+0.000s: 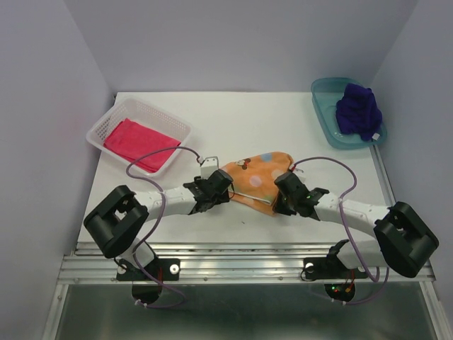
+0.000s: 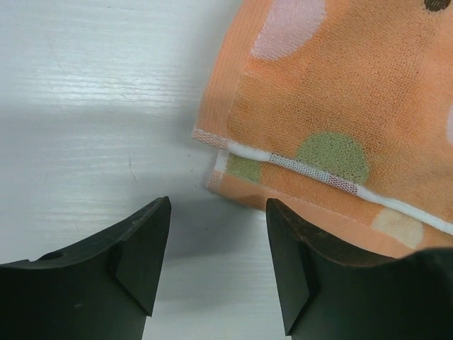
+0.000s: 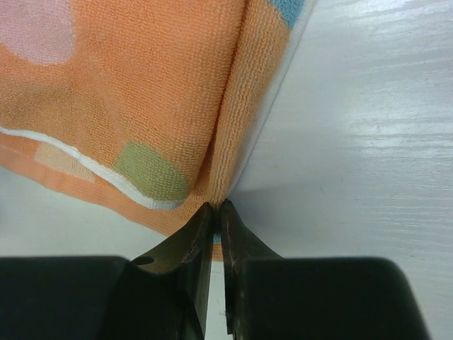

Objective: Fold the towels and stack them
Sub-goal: Flatten out the crumpled towel

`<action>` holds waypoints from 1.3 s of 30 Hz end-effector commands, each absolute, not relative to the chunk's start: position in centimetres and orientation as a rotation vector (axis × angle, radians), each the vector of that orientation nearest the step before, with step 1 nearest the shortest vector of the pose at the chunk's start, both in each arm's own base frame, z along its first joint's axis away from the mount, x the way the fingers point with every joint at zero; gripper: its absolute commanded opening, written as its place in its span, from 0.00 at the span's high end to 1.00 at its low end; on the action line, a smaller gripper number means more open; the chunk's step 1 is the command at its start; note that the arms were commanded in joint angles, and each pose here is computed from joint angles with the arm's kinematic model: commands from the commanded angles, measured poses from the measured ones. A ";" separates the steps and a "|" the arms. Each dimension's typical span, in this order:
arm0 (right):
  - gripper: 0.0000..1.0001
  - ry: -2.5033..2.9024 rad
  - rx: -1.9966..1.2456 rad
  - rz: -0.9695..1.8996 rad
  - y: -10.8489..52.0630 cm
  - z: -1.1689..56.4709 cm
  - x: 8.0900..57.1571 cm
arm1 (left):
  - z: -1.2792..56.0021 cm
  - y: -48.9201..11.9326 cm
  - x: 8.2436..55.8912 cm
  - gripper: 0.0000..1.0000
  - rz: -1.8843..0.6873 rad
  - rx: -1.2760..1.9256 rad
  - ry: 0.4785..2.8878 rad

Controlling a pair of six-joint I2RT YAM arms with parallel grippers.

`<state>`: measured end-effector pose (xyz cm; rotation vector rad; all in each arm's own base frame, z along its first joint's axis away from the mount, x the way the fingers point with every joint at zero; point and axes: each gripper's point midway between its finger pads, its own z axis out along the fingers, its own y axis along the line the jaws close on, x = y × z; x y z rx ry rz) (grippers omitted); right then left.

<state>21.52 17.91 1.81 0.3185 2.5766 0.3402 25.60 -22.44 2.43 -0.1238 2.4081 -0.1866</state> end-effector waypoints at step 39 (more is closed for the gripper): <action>0.88 2.668 0.302 0.193 15.0 0.0 18.5 | 0.0 -22.3 25.9 1.00 -0.111 -0.080 2.474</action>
